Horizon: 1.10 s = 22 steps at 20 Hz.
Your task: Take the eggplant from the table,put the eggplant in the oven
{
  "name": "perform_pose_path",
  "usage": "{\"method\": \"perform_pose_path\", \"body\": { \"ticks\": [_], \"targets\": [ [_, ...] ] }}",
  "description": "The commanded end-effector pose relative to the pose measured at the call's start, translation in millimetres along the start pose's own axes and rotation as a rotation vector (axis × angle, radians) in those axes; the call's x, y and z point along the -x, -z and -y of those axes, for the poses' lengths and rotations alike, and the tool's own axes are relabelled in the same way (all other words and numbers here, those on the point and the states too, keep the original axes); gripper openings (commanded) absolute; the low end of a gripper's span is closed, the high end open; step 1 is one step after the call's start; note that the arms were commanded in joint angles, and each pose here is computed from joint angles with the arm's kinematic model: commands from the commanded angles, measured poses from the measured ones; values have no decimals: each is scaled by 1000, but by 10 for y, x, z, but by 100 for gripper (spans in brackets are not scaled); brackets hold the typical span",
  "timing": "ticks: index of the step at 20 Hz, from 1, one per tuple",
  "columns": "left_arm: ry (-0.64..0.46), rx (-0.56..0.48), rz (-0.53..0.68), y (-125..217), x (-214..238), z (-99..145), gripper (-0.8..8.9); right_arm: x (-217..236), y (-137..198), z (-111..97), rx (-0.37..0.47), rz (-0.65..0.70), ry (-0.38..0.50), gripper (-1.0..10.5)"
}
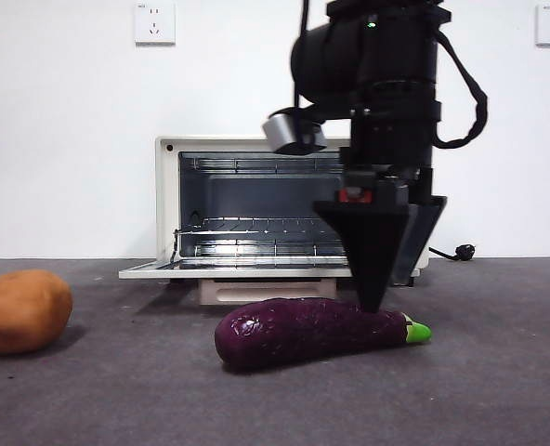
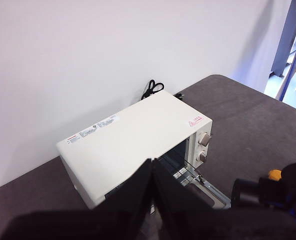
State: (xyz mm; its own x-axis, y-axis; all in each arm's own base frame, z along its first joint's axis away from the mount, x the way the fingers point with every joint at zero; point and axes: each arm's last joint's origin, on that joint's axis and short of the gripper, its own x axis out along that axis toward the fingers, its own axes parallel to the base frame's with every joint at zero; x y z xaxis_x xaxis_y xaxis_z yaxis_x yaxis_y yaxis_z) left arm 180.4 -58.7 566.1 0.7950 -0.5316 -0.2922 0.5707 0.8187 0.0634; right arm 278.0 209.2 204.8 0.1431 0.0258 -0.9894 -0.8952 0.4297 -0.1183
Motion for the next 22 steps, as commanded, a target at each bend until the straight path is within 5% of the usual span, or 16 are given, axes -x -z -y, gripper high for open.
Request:
{"method": "perform_pose_path", "body": {
  "ticks": [1, 12, 17, 22],
  "targets": [
    [1, 5, 9, -6, 34, 8, -6, -67, 29, 40, -4, -4, -29, 561],
    [1, 5, 9, -6, 34, 8, -6, -223, 14, 45, -4, -31, -84, 546],
    [0, 4, 9, -7, 34, 8, -6, -226, 14, 37, -6, -25, -99, 255],
    [0, 4, 9, -7, 34, 8, -6, -271, 26, 13, -14, -21, -145, 241]
  ]
}}
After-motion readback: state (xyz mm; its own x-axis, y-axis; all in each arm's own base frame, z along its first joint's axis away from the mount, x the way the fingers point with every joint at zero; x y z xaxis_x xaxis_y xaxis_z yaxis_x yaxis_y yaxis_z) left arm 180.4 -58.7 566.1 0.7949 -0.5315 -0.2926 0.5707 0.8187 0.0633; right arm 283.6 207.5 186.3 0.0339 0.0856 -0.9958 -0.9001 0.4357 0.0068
